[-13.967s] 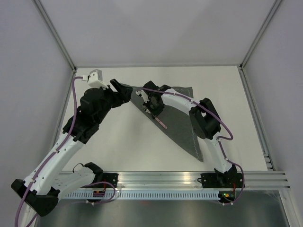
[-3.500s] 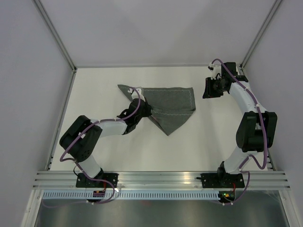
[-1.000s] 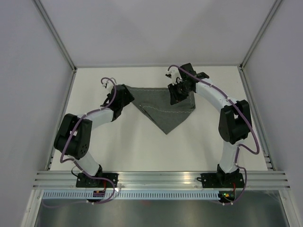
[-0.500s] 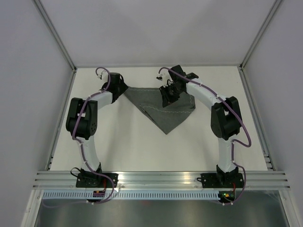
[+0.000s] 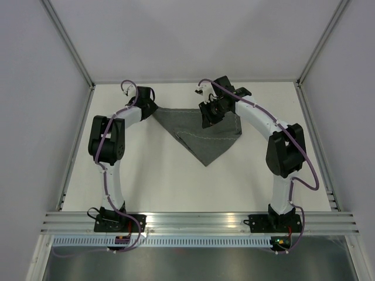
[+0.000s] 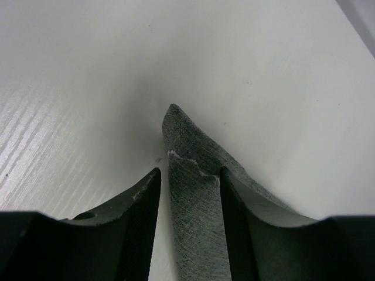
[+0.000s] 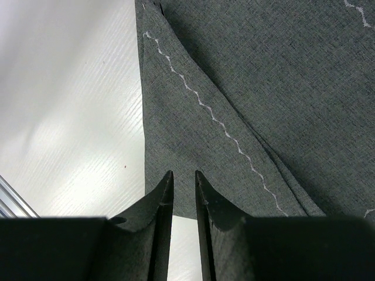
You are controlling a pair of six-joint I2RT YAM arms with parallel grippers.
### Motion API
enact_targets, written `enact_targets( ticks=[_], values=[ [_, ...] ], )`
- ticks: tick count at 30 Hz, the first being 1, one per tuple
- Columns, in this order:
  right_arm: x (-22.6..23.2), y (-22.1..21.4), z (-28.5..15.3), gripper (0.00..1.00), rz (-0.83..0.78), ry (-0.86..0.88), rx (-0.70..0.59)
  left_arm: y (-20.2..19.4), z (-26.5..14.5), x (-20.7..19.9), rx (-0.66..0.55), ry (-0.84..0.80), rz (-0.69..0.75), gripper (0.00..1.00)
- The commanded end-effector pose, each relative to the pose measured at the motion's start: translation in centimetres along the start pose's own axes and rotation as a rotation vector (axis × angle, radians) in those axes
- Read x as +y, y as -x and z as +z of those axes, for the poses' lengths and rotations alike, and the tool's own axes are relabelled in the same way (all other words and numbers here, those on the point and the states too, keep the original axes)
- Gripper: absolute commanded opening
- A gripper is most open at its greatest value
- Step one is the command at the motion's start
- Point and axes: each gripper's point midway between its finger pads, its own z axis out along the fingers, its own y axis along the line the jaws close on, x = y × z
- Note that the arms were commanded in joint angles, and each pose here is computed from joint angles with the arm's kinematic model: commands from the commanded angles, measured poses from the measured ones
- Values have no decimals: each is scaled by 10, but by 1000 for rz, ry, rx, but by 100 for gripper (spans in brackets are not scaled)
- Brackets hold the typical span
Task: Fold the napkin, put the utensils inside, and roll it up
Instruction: Fold the napkin at the center of the board.
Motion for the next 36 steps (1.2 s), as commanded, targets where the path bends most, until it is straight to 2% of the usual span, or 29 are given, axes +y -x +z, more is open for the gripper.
enact_targets(
  ticks=[1, 9, 12, 15, 24, 27, 30, 32, 34, 36],
  values=[
    [5, 12, -25, 27, -22, -18, -48, 8, 3, 1, -7, 32, -20, 50],
    [0, 12, -30, 25, -15, -27, -54, 13, 11, 6, -10, 45, -13, 48],
    [-1, 10, -30, 25, -15, -34, -54, 13, 14, 8, -9, 49, -14, 45],
    [-4, 8, -32, 25, -12, -44, -56, 15, 16, 7, -9, 44, -19, 38],
    [-7, 8, -37, 25, -6, -55, -62, 10, 19, 2, 3, 10, -13, 10],
    [-10, 8, -38, 25, -1, -58, -64, 14, 13, -6, -8, -37, -10, 2],
    [-10, 8, -41, 25, 3, -60, -67, 15, 1, -13, -36, -123, -2, 2],
    [-12, 8, -42, 25, 3, -65, -69, 31, -15, -36, -86, -241, 1, 2],
    [-12, 7, -42, 25, 6, -68, -71, 24, -24, -41, -79, -317, 14, 2],
    [-12, 5, -43, 25, 8, -70, -68, 40, -44, -61, -147, -428, 21, 2]
  ],
)
